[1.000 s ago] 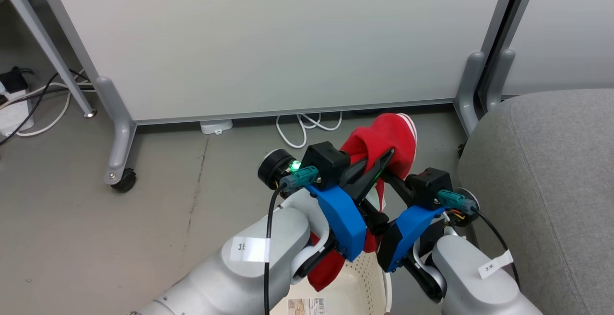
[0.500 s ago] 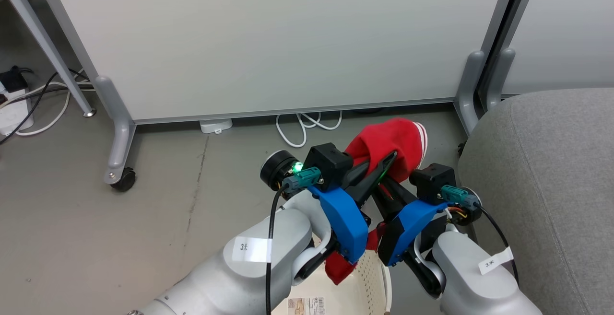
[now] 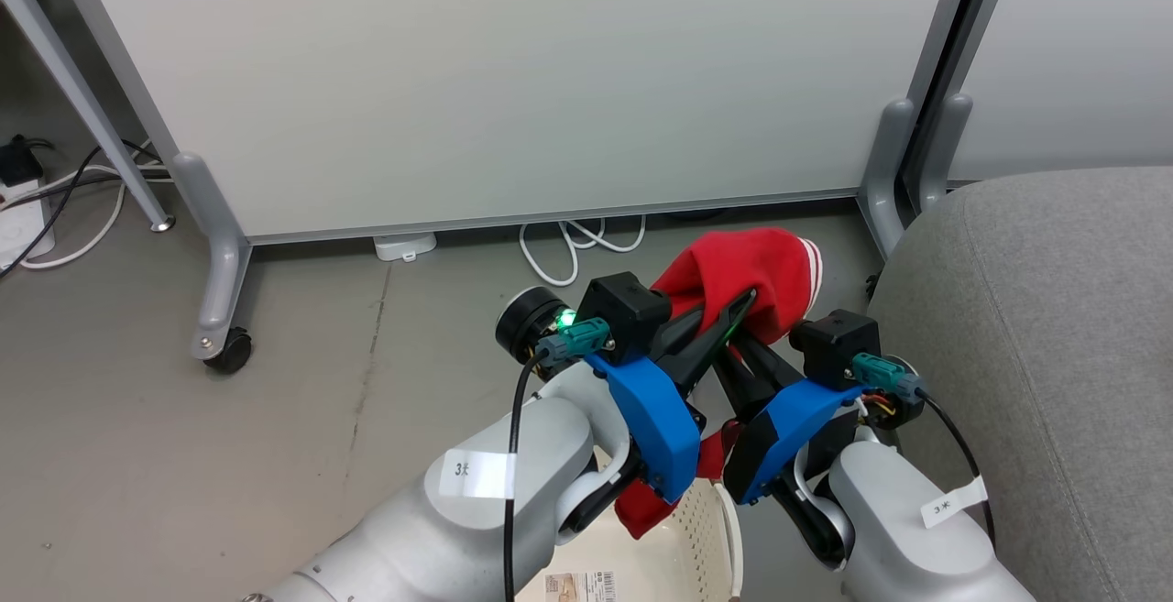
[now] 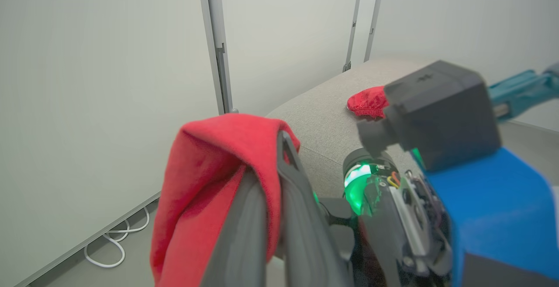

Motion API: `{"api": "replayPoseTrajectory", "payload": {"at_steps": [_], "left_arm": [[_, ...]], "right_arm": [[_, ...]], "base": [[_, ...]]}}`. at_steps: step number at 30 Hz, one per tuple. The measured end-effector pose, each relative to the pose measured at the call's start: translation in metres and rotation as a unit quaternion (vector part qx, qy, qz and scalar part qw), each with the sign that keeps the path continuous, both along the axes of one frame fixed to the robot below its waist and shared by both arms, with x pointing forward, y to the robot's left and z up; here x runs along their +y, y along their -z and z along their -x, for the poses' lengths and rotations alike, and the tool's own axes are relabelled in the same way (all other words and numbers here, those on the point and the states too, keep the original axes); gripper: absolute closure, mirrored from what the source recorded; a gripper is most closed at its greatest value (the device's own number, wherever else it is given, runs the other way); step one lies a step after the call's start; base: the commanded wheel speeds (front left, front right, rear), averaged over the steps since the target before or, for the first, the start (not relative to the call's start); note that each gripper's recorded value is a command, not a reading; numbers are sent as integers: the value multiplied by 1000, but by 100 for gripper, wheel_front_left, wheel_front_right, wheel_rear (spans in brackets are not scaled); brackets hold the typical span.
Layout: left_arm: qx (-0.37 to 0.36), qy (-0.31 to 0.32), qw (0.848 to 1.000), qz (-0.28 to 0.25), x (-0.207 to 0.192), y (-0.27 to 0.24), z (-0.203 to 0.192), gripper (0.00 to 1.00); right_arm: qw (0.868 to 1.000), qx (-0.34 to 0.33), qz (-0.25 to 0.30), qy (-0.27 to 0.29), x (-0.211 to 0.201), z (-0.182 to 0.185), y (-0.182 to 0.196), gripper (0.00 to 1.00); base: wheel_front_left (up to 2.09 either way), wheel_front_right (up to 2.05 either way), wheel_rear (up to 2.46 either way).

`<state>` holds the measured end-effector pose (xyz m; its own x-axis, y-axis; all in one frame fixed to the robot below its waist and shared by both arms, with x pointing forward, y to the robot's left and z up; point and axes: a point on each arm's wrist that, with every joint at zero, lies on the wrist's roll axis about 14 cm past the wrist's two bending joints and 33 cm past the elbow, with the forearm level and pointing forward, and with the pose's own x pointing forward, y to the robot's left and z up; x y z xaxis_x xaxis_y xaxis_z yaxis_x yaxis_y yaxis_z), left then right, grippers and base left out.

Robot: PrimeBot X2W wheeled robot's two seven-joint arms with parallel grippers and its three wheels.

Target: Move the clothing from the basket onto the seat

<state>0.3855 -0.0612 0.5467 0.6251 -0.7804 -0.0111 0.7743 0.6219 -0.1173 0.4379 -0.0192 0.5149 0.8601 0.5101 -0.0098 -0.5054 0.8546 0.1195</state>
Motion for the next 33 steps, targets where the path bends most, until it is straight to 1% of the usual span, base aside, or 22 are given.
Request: {"api": "replayPoseTrajectory", "payload": {"at_steps": [5, 6, 7, 8, 9, 18, 29, 33], "left_arm": [[0, 0, 1000, 0, 0, 0, 0, 100], [-1, 0, 1000, -1, 0, 0, 0, 89], [0, 0, 1000, -1, 0, 0, 0, 65], [0, -1, 1000, -1, 0, 1, -1, 9], [-1, -2, 1000, -1, 1, 1, -1, 0], [-4, -31, 999, 9, 16, 2, -8, 0], [1, -94, 995, 31, 59, 19, -4, 0], [3, -113, 993, 30, 75, 30, 3, 0]], "right_arm": [[1000, -2, -1, 2, -1, 0, -1, 100], [1000, -2, -1, 2, -1, 0, 0, 100], [1000, -1, -1, 2, -1, 1, 0, 100], [1000, -1, 0, 2, -1, 1, 0, 100], [1000, -2, 1, 2, -1, 1, 1, 100], [1000, -5, 2, 3, -4, 1, 1, 100], [1000, -14, 4, 15, -14, 0, -1, 100], [1000, -18, 1, 19, -17, -1, -2, 100]], "base": [[0, 0, 0], [0, 0, 0], [0, 0, 0], [0, 0, 0], [0, 0, 0], [0, 0, 0], [0, 0, 0], [0, 0, 0]]}}
